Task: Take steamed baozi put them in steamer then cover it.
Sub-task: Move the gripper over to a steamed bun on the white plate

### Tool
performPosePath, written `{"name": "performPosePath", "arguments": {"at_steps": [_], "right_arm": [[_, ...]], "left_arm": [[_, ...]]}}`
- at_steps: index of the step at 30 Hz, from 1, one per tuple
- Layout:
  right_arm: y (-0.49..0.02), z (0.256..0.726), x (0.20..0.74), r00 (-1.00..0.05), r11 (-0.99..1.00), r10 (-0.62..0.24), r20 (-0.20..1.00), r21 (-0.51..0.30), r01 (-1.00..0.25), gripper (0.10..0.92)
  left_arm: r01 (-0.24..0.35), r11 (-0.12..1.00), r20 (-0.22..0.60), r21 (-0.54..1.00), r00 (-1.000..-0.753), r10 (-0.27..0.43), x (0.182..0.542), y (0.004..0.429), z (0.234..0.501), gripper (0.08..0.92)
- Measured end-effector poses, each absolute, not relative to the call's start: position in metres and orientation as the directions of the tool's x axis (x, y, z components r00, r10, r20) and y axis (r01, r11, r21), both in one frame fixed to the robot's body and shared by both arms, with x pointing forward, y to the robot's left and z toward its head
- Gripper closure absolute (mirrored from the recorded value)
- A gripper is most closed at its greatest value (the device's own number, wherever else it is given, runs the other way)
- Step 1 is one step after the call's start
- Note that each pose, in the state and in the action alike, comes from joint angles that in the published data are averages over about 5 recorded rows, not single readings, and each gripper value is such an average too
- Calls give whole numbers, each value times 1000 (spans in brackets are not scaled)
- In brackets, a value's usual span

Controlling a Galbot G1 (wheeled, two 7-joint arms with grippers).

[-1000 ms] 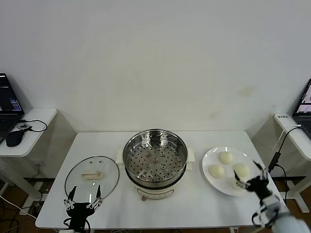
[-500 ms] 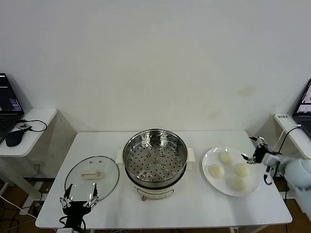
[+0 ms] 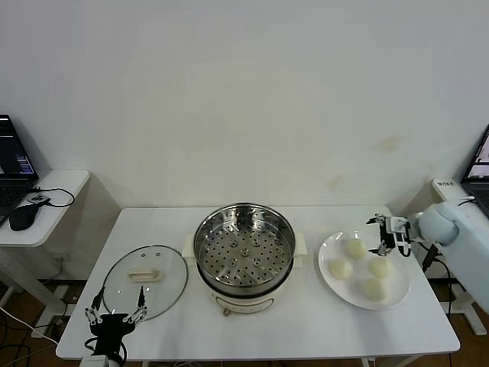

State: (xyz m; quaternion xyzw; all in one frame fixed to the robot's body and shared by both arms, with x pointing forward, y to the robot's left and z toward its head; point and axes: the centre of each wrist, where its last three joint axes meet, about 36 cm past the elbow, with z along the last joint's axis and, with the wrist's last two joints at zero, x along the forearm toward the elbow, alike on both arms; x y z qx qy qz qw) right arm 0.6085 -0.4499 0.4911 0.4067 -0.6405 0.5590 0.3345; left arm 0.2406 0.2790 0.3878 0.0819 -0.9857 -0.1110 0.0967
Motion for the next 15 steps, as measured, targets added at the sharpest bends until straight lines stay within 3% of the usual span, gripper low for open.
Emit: {"name": "performPosePath", "arguments": {"at_steps": [15], "right_arm": [[-430, 457, 642, -339, 16, -95, 936, -339, -940, 201]], "left_arm": [[-147, 959, 169, 243, -967, -191, 242, 283, 388, 177]]}}
